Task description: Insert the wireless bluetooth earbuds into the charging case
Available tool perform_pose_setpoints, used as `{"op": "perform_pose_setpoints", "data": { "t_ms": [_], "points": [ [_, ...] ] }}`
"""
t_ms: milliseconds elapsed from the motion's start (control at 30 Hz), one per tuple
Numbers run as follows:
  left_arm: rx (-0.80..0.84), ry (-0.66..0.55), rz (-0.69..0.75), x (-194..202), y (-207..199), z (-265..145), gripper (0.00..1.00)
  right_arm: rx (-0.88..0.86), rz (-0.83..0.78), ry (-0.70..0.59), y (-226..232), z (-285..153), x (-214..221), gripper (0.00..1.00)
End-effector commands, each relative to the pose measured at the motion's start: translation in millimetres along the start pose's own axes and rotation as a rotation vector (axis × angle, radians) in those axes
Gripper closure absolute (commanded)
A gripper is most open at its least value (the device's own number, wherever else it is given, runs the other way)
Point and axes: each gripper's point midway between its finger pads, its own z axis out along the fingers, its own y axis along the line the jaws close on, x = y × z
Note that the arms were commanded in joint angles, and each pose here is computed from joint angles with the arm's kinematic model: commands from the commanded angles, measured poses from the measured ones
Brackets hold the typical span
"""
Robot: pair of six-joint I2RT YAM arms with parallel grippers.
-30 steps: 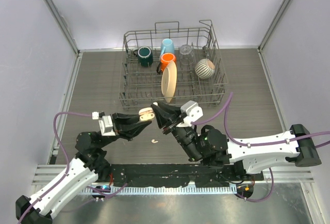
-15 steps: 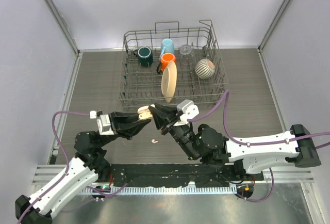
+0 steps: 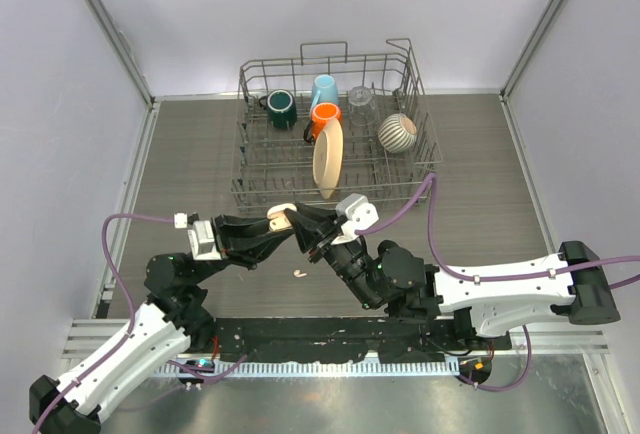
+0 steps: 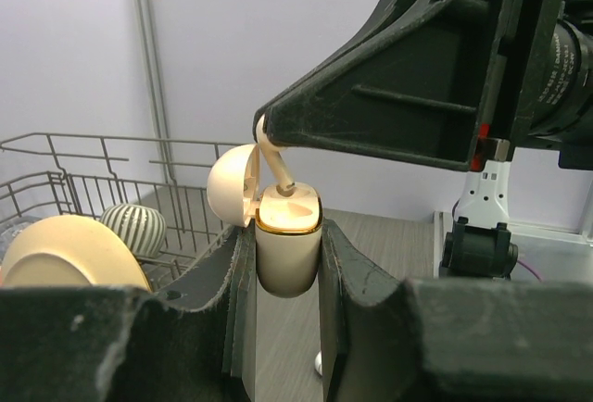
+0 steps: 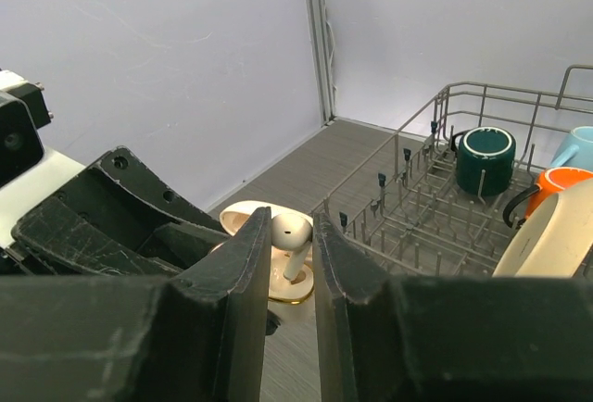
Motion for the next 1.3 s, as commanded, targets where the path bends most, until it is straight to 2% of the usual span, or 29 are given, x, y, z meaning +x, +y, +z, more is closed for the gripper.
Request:
{"op": "perform_pose_setpoints", "data": {
  "t_ms": [0,367,767,1267],
  "points": [
    [0.019,-0.1,0.043,-37,-4,8,1.0,0.013,0.009,-0.008,-4,0,1,0.99],
    [0.028,-0.117,0.03,-41,-7,8,1.0,0.011,-0.024,0.009,-10,0,5,0.99],
    [-0.034,-0.142,0.033,-45,4,7,1.0,-0.124,-0.079,0.047,7,-7,16,0.99],
    [-0.057,-0.159,0.039,-49,7,6,1.0,-0.16,-0.118,0.1,14,-8,27,0.99]
  ]
}}
